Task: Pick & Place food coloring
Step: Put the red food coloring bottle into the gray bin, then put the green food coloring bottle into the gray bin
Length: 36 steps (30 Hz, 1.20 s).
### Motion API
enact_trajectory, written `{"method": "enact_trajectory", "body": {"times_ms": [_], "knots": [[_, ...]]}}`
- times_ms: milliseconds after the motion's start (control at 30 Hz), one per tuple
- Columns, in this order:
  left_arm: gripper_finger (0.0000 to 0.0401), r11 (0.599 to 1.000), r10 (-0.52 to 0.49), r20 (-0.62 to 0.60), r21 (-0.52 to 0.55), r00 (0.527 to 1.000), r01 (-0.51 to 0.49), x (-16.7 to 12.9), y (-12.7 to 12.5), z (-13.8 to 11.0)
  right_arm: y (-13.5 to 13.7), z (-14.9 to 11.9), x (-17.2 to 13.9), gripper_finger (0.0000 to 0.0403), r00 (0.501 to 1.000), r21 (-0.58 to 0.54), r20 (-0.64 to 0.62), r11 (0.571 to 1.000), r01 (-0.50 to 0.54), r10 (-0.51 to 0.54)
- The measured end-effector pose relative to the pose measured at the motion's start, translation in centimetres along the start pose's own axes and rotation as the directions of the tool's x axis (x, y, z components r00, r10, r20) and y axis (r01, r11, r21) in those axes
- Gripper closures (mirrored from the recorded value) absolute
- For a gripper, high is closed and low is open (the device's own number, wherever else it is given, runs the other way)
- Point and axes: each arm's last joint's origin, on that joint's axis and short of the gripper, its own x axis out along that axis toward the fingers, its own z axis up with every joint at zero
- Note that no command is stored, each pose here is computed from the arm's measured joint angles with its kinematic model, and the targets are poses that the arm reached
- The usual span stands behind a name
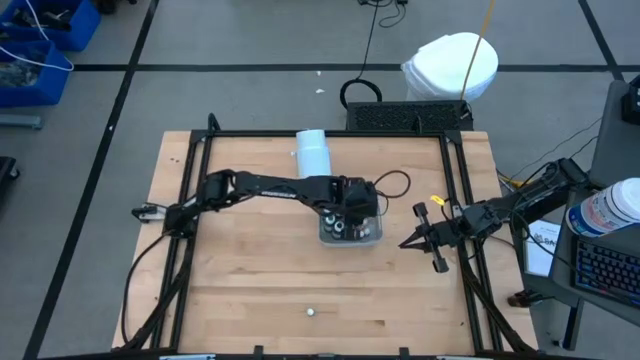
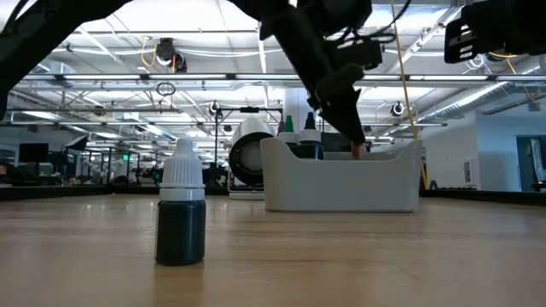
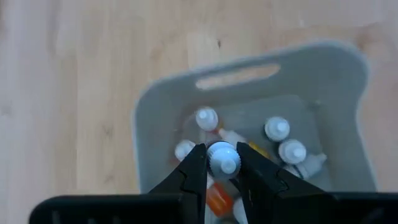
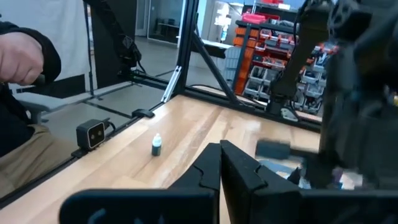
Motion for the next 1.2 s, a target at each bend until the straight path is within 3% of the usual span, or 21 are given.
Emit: {"method": "enact_trajectory", "body": {"times_ms": [233, 633, 867, 1200], "knots": [[0.0334, 1.0, -0.006, -0.047, -0.001, 0.999, 0.006, 2.5, 0.4, -1.1, -0.1, 0.3, -0.1, 0.0403, 1.0, -0.018, 0.027, 1.0, 0.005, -0.005], [0.0332, 0.998, -0.064, -0.051, -0.014, 0.997, 0.064, 2.8, 0.3, -1.3, -0.1, 0.4, -0.1, 0.0403, 0.999, -0.016, 0.041, 1.0, 0.007, -0.007], [0.028, 0.992, -0.125, -0.04, -0.018, 0.991, 0.124, 2.9, 0.0, -1.4, -0.1, 0.4, -0.1, 0.0403, 0.999, -0.009, 0.041, 1.0, 0.007, -0.006], [0.0227, 0.996, -0.091, -0.002, -0.001, 0.996, 0.091, 2.5, 0.3, -0.8, -0.1, 0.4, -0.1, 0.0403, 0.999, 0.003, 0.037, 1.0, 0.006, -0.006]]}}
